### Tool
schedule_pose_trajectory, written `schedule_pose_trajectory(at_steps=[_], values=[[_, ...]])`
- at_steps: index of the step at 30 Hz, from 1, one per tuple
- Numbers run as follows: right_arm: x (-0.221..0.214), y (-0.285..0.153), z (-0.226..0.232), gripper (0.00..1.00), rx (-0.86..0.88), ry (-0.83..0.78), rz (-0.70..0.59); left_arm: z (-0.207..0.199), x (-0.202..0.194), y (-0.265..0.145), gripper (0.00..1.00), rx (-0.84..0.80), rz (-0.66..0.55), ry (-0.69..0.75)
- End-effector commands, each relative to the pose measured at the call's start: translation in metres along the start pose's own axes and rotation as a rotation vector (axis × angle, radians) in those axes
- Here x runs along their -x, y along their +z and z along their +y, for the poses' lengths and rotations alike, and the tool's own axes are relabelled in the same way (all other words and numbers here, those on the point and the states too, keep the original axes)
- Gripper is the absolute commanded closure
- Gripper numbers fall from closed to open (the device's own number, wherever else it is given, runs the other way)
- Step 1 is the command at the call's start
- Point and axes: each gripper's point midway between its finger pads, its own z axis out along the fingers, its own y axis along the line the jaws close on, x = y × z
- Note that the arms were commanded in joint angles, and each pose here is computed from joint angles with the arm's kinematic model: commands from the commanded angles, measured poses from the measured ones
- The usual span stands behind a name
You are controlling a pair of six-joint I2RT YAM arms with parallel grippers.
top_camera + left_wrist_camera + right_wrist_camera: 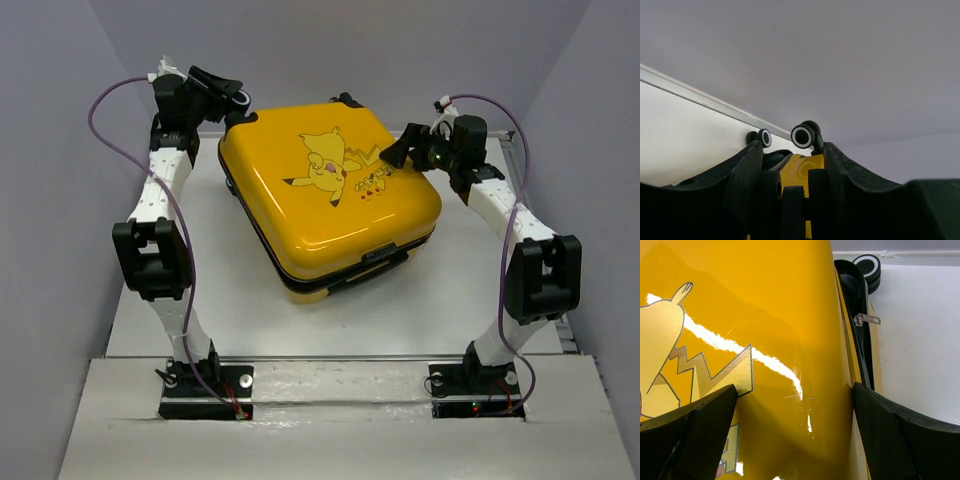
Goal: Pack the luggage
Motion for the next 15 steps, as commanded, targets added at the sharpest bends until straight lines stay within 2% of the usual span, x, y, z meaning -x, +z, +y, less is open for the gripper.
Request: schedule_pose_trajectory(at_steps=[1, 5, 15], values=[[-0.048, 0.004, 0.060, 0.00, 0.235, 0.051, 0.198, -0.148, -0.005, -0.045, 0.94, -0.340, 0.041, 0.048], [-0.050, 0.004, 0.056, 0.00, 0.212, 0.036, 0.205, -0.110, -0.015, -0.016, 0.94, -0.258, 0.093, 0.019], [-0.064, 0.009, 0.036, 0.00, 0.129, 0.036, 0.226, -0.033, -0.031, -0.013, 0.94, -0.129, 0.100, 0.018]])
